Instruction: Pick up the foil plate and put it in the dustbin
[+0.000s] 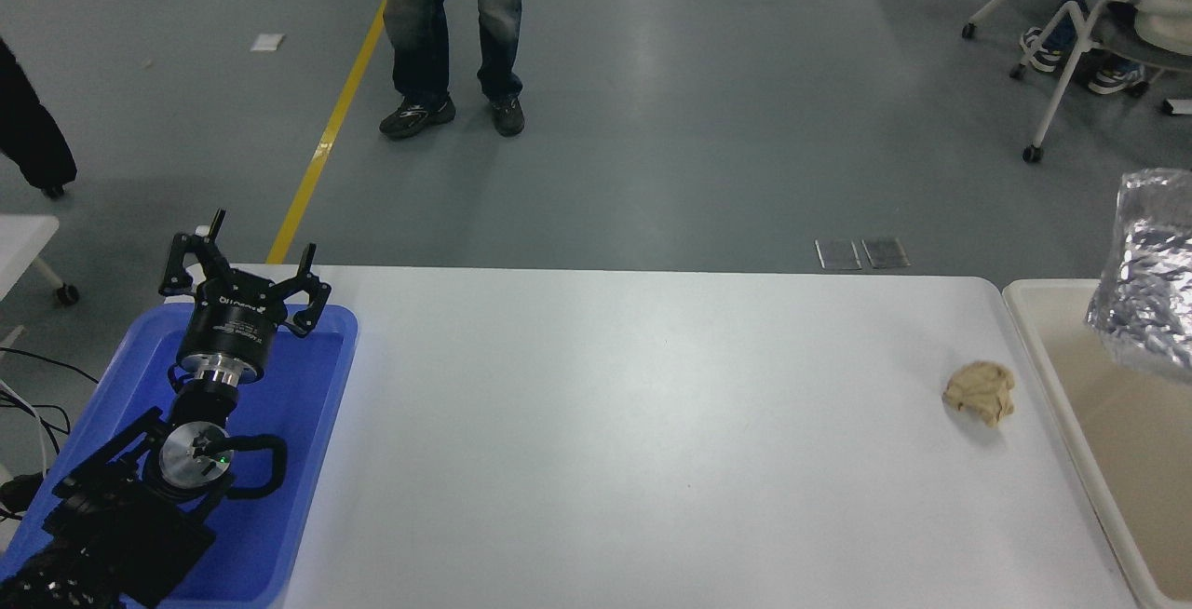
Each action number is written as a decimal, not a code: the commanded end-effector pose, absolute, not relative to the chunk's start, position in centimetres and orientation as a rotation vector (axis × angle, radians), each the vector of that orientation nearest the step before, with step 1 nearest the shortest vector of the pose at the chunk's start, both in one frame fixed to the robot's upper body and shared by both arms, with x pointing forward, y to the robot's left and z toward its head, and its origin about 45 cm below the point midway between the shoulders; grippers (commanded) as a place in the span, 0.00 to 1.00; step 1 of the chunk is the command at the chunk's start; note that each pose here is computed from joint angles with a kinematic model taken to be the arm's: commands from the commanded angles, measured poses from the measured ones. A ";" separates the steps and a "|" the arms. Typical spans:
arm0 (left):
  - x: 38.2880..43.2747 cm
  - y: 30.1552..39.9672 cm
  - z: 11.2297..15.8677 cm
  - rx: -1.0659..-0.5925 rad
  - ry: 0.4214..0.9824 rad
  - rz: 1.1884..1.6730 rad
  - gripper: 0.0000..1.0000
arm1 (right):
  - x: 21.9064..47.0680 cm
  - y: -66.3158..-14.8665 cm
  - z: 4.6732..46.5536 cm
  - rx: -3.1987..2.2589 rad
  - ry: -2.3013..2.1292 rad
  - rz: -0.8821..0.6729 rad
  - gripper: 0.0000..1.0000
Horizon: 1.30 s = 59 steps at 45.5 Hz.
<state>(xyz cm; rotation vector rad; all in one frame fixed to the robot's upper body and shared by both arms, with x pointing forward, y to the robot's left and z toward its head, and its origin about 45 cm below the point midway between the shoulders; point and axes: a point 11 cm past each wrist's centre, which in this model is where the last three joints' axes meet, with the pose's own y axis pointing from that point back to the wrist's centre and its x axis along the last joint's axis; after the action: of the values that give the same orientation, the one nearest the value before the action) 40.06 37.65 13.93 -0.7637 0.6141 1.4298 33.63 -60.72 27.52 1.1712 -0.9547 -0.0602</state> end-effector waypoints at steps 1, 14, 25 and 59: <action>40.06 37.64 13.93 -0.764 0.614 1.430 1.00 | 32.0 -64.1 22.9 1.015 -1.021 -0.024 0.00; 40.06 37.64 13.93 -0.764 0.614 1.430 1.00 | 30.4 -64.6 17.5 0.879 -1.030 0.074 0.00; 40.06 37.64 13.93 -0.764 0.614 1.430 1.00 | 29.0 -63.8 14.1 0.842 -1.029 0.092 0.00; 40.06 37.65 13.95 -0.766 0.613 1.429 1.00 | 27.7 -63.3 12.2 0.832 -1.021 0.086 0.00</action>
<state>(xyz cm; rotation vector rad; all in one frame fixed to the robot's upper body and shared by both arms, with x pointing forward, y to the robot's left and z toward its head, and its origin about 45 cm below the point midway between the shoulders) 40.05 37.65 13.92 -0.7641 0.6137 1.4300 28.22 -63.30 12.67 0.8353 -1.0268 0.0908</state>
